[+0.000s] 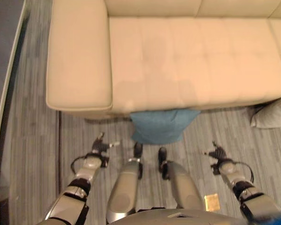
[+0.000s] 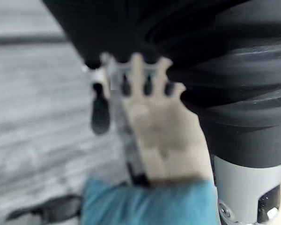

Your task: Pick up all the scattered cushions and arrange them neatly on the sofa.

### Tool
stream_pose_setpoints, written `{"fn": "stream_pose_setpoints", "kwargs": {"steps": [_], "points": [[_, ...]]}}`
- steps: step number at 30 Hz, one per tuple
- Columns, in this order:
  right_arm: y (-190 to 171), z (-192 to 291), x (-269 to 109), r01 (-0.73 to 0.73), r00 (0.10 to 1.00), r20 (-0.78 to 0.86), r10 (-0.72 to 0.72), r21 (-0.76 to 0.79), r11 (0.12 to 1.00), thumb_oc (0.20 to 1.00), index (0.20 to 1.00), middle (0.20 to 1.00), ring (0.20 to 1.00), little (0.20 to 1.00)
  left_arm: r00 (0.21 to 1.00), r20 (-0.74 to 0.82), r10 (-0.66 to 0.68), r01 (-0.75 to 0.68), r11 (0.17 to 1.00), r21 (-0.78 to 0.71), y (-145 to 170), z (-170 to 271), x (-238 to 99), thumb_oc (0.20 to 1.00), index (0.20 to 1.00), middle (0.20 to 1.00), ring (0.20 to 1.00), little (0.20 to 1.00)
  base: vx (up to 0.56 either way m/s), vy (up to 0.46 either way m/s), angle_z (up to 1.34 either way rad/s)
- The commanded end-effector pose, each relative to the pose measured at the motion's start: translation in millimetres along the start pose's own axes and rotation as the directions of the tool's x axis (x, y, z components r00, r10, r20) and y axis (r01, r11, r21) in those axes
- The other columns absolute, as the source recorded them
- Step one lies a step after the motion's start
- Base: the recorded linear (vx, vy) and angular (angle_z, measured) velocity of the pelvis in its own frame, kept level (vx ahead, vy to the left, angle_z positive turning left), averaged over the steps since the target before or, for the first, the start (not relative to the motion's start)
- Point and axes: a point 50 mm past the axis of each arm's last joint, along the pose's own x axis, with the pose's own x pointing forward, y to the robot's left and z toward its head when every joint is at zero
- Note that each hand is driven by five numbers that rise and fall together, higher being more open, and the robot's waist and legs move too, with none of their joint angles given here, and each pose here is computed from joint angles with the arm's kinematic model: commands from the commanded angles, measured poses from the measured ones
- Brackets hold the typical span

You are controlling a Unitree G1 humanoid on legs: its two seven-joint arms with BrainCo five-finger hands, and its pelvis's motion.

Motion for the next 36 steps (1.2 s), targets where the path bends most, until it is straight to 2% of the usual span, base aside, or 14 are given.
{"fn": "stream_pose_setpoints", "kwargs": {"steps": [1, 5, 6, 13, 20, 36], "points": [[-14.0, -0.1, -0.2, 0.1, 0.995, 0.009, -0.101, 0.056, 0.993, 1.0, 1.0, 1.0, 1.0, 1.0, 0.998, 0.027, 0.06, -0.058, 0.996, -0.072, -3.4, 2.7, -2.3, 1.0, 1.0, 1.0, 1.0, 1.0, -0.05, -0.044, 0.07], [-18.4, 21.4, 5.3, 0.131, 0.988, 0.066, -0.137, 0.082, 0.988, 1.0, 1.0, 1.0, 1.0, 1.0, 0.993, 0.079, 0.084, -0.076, 0.992, -0.1, -4.7, 24.4, 4.9, 1.0, 1.0, 1.0, 1.0, 1.0, -0.11, -0.038, 0.03], [-27.5, 46.8, 9.8, 0.178, 0.972, 0.131, -0.195, 0.128, 0.976, 1.0, 1.0, 1.0, 1.0, 1.0, 0.988, 0.132, 0.076, -0.056, 0.987, -0.152, -13.1, 48.0, 10.0, 1.0, 1.0, 1.0, 1.0, 1.0, -0.1, -0.041, 0.02], [-40.8, 95.6, 14.0, 0.231, 0.927, 0.252, -0.278, 0.199, 0.952, 1.0, 1.0, 1.0, 1.0, 1.0, 0.966, 0.255, 0.049, 0.011, 0.973, -0.229, -31.4, 97.8, 14.4, 1.0, 1.0, 1.0, 1.0, 1.0, -0.07, -0.044, 0.01], [-47.4, 125.3, 13.7, 0.251, 0.89, 0.317, -0.327, 0.257, 0.933, 1.0, 1.0, 1.0, 1.0, 1.0, 0.935, 0.352, 0.038, 0.056, 0.966, -0.253, -43.8, 141.0, 14.9, 1.0, 1.0, 1.0, 1.0, 1.0, -0.02, -0.067, 0.01], [-67.4, 187.1, 7.4, 0.228, 0.809, 0.449, -0.379, 0.355, 0.907, 1.0, 1.0, 1.0, 1.0, 1.0, 0.869, 0.49, 0.069, 0.111, 0.938, -0.329, -39.4, 223.4, 13.4, 1.0, 1.0, 1.0, 1.0, 1.0, 0.0, -0.039, 0.02]]}}
